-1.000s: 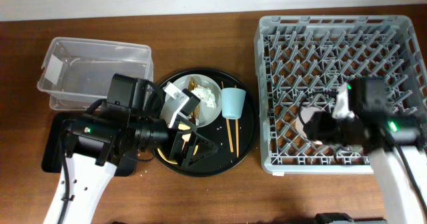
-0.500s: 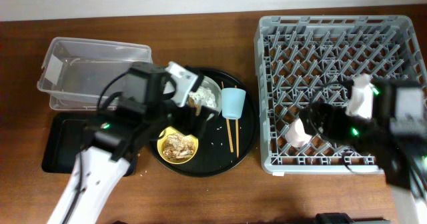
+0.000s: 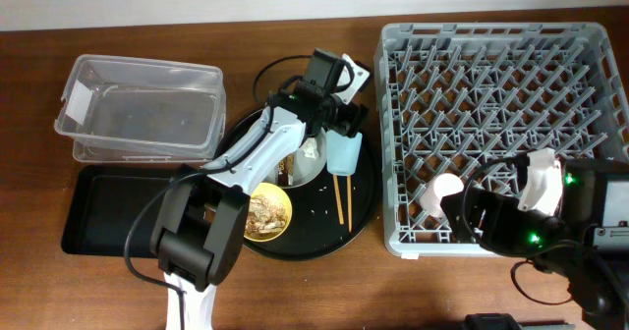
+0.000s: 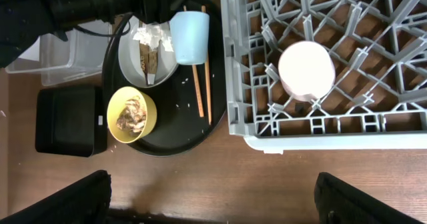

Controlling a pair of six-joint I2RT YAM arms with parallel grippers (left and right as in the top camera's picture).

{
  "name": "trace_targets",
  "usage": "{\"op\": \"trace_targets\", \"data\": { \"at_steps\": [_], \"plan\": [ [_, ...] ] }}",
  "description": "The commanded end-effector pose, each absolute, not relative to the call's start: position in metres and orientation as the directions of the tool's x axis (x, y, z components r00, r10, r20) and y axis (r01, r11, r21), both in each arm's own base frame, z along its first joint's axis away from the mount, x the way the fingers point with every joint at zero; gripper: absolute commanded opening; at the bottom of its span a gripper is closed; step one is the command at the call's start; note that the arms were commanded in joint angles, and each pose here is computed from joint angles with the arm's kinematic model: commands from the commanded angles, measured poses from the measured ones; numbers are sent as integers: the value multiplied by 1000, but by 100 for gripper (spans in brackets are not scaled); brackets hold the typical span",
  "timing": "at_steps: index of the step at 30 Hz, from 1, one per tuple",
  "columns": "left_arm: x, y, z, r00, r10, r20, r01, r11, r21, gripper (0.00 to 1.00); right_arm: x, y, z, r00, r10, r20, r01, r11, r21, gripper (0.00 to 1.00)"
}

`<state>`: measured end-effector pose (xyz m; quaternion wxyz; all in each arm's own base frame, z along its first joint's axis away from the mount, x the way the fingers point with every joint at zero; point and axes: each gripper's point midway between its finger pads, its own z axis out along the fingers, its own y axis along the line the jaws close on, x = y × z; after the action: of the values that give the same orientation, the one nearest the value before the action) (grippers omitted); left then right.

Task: Sort waste into correct bins and load items into the dishwasher rack
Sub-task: 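Grasp the light-blue cup with the left gripper and lift it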

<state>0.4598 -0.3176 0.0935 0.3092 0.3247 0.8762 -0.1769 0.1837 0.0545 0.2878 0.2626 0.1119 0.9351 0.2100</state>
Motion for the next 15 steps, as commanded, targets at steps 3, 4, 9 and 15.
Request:
{"op": "trace_targets", "data": {
  "at_steps": [3,4,9,15],
  "plan": [
    [433,-314,82,-649,509,-565,695,698,-170,49,183,55,288,-837,324,-441,101,884,457,98],
    [426,-311,77,-666,520,-535,690,701,-178,49,183,55,288,-837,324,-441,101,884,457,98],
    [405,-311,72,-698,536,-474,692,676,-254,47,183,54,288,-837,324,-441,103,885,455,98],
    [388,-303,109,-740,561,-372,666,687,-290,31,183,54,288,-837,324,-441,103,885,455,98]
  ]
}}
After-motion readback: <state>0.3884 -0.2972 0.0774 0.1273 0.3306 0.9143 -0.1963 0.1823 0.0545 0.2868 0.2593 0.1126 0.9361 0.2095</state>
